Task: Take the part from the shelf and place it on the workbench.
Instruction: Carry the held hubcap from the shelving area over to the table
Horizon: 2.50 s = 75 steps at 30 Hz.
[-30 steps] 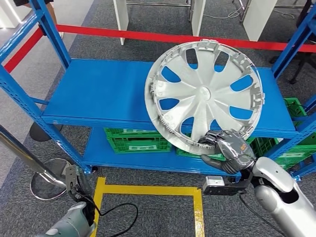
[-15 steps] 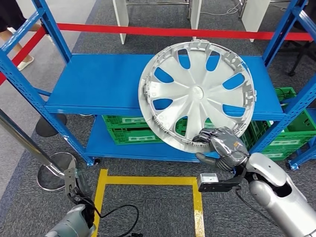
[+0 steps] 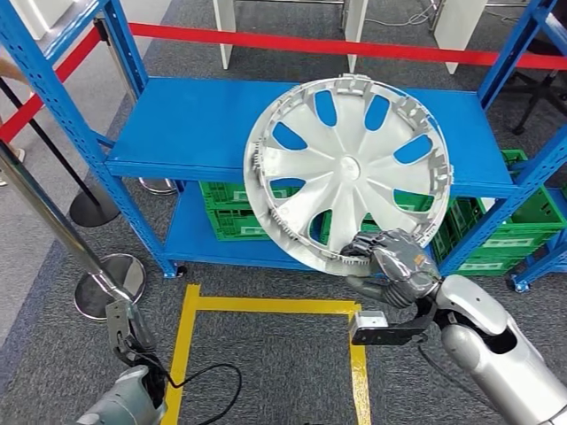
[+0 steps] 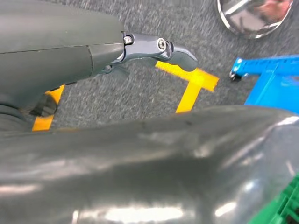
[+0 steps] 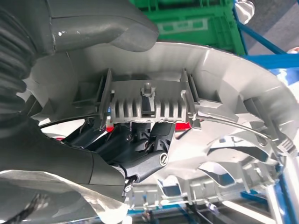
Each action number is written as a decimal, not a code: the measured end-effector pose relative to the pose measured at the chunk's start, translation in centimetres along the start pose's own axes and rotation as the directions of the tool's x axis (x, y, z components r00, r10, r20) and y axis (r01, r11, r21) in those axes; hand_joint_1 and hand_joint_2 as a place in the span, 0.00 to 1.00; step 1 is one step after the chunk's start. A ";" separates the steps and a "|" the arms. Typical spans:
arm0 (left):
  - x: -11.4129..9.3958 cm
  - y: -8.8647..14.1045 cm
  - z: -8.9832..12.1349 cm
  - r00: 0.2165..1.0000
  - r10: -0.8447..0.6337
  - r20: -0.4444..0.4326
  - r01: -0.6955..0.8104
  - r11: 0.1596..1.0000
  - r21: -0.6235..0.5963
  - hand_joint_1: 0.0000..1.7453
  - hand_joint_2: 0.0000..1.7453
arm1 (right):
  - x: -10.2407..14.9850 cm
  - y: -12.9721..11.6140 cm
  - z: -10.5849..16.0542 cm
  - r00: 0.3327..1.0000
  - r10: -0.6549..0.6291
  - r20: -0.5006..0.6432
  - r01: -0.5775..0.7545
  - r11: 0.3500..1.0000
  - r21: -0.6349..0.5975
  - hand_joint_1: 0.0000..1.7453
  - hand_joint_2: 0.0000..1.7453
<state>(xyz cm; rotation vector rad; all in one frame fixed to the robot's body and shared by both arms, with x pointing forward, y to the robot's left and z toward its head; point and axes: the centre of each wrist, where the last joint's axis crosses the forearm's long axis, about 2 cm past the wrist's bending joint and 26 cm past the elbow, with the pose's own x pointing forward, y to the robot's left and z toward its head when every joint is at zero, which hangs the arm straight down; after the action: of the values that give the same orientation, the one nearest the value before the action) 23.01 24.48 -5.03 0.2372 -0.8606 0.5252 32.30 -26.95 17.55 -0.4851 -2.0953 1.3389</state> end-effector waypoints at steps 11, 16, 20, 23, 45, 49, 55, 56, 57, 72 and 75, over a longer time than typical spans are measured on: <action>-0.4 0.2 0.2 0.995 0.004 0.104 -0.006 1.000 0.018 0.00 0.00 | 0.2 0.2 0.5 1.000 -0.008 -0.013 0.008 1.000 -0.015 1.00 1.00; -5.6 4.8 2.0 0.988 -0.056 0.144 0.064 0.997 -0.050 0.00 0.00 | 1.0 1.5 6.1 0.995 -0.016 -0.097 0.010 0.998 -0.059 1.00 1.00; -8.2 8.0 3.1 0.985 -0.101 0.138 0.106 0.994 -0.037 0.00 0.00 | 1.3 1.4 9.2 0.992 -0.005 -0.129 -0.004 0.998 -0.063 1.00 1.00; -8.1 8.2 3.0 0.983 -0.122 0.138 0.129 0.991 -0.044 0.00 0.00 | 1.7 1.3 10.1 0.989 -0.003 -0.145 -0.007 0.998 -0.068 1.00 1.00; -7.5 8.4 2.6 0.968 -0.166 0.190 0.189 0.976 -0.112 0.00 0.00 | 2.8 0.5 12.7 0.984 0.040 -0.171 -0.052 0.997 -0.065 1.00 1.00; -7.3 8.4 2.4 0.965 -0.170 0.201 0.196 0.974 -0.114 0.00 0.00 | 2.8 0.5 12.7 0.984 0.044 -0.173 -0.056 0.996 -0.066 1.00 1.00; -7.2 8.3 2.3 0.961 -0.178 0.213 0.208 0.970 -0.128 0.00 0.00 | 2.8 0.3 12.7 0.984 0.051 -0.169 -0.064 0.996 -0.070 1.00 1.00; -7.1 8.2 2.3 0.961 -0.176 0.215 0.207 0.969 -0.131 0.00 0.00 | 2.8 0.3 12.7 0.984 0.052 -0.170 -0.064 0.996 -0.069 1.00 1.00; -7.0 8.2 2.3 0.960 -0.175 0.217 0.207 0.969 -0.134 0.00 0.00 | 2.9 0.3 12.8 0.984 0.051 -0.172 -0.063 0.996 -0.067 1.00 1.00; -7.1 8.4 2.2 0.957 -0.187 0.223 0.223 0.963 -0.149 0.00 0.00 | 4.1 0.6 13.8 0.983 0.039 -0.179 -0.050 0.997 -0.059 1.00 1.00; -7.0 8.3 2.2 0.956 -0.188 0.225 0.225 0.962 -0.152 0.00 0.00 | 4.3 0.7 13.8 0.983 0.039 -0.177 -0.050 0.997 -0.057 1.00 1.00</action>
<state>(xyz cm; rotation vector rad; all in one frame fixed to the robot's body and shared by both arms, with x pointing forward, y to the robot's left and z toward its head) 13.39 28.21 -9.10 0.2195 -1.0675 0.2275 20.01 -33.62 13.85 -0.6555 -1.9947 1.2127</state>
